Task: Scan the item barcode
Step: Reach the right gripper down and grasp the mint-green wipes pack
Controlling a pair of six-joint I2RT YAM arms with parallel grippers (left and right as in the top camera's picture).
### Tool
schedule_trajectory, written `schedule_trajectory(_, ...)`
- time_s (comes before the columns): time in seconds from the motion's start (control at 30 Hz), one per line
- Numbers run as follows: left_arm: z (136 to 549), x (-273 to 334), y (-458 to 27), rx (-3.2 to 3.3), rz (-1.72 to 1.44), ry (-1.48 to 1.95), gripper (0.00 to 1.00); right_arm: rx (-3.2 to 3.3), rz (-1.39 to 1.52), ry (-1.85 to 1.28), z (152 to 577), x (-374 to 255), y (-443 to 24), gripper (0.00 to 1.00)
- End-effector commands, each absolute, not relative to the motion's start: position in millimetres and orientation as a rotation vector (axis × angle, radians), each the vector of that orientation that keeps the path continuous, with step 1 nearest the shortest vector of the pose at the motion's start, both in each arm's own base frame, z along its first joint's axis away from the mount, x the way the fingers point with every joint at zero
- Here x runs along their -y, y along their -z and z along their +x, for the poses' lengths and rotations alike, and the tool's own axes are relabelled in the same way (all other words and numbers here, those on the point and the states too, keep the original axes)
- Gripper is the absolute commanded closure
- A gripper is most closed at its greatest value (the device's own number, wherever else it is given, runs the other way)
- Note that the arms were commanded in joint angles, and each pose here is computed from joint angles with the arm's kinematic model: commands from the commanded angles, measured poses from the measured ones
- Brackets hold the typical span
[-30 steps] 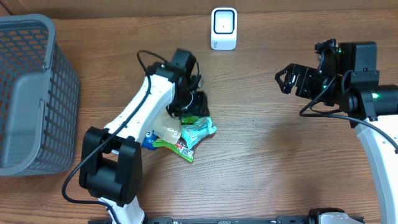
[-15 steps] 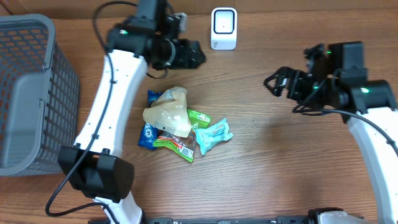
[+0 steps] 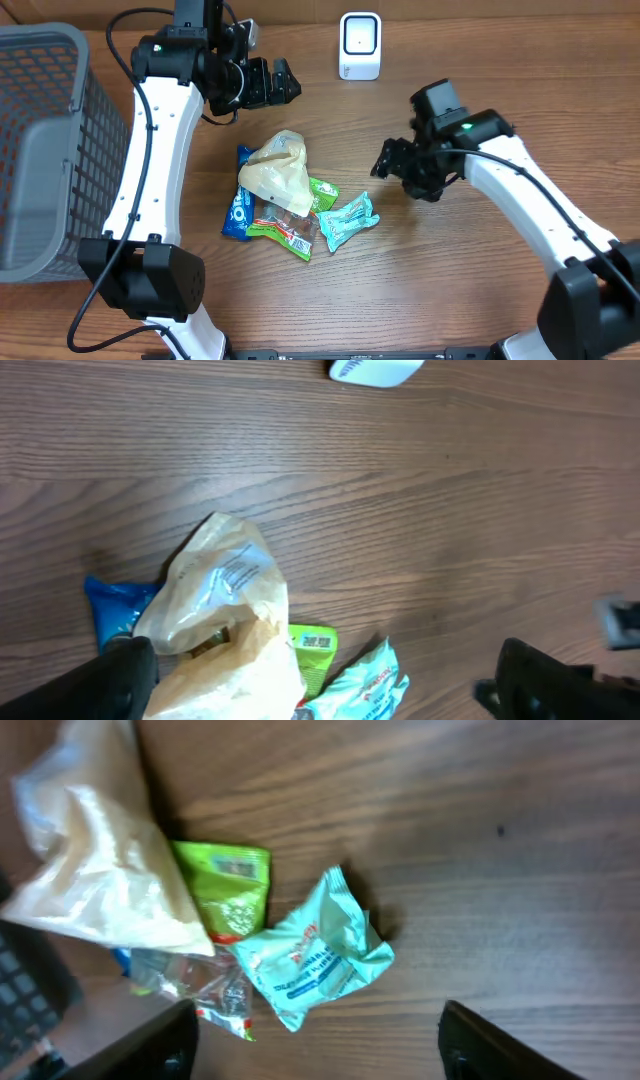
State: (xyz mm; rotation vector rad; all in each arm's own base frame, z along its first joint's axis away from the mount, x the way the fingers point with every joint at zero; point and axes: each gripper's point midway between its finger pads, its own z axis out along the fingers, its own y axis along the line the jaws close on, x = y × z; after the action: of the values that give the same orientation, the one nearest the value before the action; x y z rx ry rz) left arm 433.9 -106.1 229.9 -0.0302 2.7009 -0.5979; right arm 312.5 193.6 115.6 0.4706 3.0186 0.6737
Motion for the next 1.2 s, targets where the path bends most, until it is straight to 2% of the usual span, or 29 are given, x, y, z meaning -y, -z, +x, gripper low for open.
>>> schedule_trajectory(0.0, 435.1, 109.9, -235.7, -2.686, -0.004, 0.603, 0.0, -3.058, 0.569, -0.623, 305.6, -208.4, -102.4, 0.27)
schedule_trajectory(0.13, 435.1, 109.7, -235.7, -2.686, -0.005, 0.602, 0.0, -3.123, 0.51, -0.613, 290.4, -227.9, -91.3, 0.43)
schedule_trajectory(0.23, 434.4, 110.0, -235.3, -2.689, -0.005, 0.603, 0.0, -3.158, 0.485, -0.602, 279.5, -243.6, -83.6, 0.68)
schedule_trajectory(0.4, 433.4, 109.9, -234.8, -2.694, -0.006, 0.603, 0.0, -3.144, 0.455, -0.601, 276.1, -258.0, -82.2, 0.86)
schedule_trajectory(0.47, 433.5, 109.9, -234.9, -2.693, -0.006, 0.603, 0.0, -3.127, 0.491, -0.539, 276.2, -256.5, -79.7, 0.9)
schedule_trajectory(0.67, 434.4, 106.6, -233.7, -2.695, -0.013, 0.574, 0.0, -3.107, 0.529, -0.477, 272.8, -259.9, -76.2, 0.9)
schedule_trajectory(0.77, 434.7, 105.6, -233.4, -2.696, -0.015, 0.566, 0.0, -3.11, 0.563, -0.44, 269.6, -260.5, -65.3, 0.96)
schedule_trajectory(1.03, 434.7, 105.6, -233.4, -2.696, -0.015, 0.566, 0.0, -3.269, 0.65, -0.385, 249.7, -263.6, -17.7, 0.96)
schedule_trajectory(1.17, 434.7, 105.6, -233.4, -2.696, -0.015, 0.566, 0.0, -3.279, 0.673, -0.415, 255.0, -259.2, -15.3, 0.96)
